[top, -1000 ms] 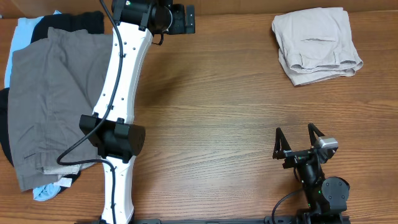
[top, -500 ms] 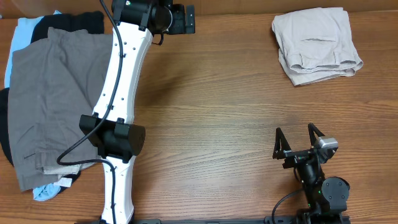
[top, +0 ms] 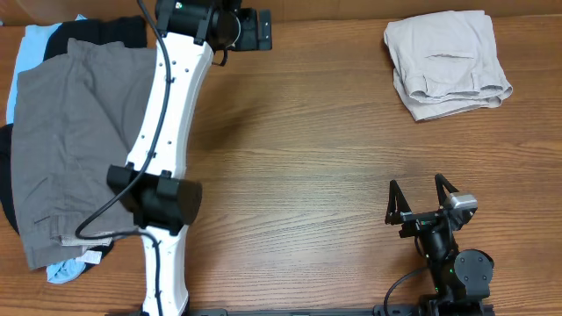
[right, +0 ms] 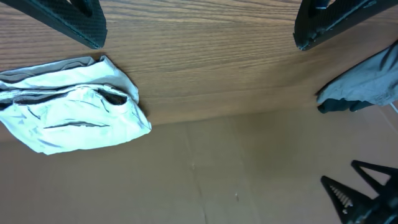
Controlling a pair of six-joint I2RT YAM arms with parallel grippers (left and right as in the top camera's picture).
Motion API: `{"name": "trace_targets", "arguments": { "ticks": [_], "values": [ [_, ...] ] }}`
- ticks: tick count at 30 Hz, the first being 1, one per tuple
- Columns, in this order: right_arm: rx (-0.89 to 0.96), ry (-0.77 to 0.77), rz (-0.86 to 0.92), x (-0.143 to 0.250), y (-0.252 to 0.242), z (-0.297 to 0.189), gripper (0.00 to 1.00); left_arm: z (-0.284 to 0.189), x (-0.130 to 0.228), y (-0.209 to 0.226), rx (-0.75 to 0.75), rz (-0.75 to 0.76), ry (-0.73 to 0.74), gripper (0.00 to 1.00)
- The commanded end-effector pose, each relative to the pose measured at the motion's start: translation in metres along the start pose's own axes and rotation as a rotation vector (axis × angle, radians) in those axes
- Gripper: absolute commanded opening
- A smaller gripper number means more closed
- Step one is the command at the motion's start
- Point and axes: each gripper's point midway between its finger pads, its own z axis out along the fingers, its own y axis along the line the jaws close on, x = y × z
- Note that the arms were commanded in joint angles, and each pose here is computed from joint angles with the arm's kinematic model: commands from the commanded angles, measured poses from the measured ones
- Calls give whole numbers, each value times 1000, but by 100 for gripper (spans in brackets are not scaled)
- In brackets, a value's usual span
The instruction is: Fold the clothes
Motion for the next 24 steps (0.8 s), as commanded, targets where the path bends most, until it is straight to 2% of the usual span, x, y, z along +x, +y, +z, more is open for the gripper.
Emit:
{"name": "trace_targets", "arguments": {
  "ticks": [1, 10, 18, 24],
  "values": [
    [4, -7, -2, 1, -1, 0, 100, -47, 9, 3, -23, 25, -34, 100],
    [4, -7, -2, 1, -1, 0, 100, -76, 34, 41, -166, 23, -148, 100],
    [4, -7, -2, 1, -1, 0, 100, -89, 50, 51, -68, -7, -361, 100],
    [4, -7, -2, 1, -1, 0, 100, -99, 84, 88, -33, -60, -502, 100]
  ]
}}
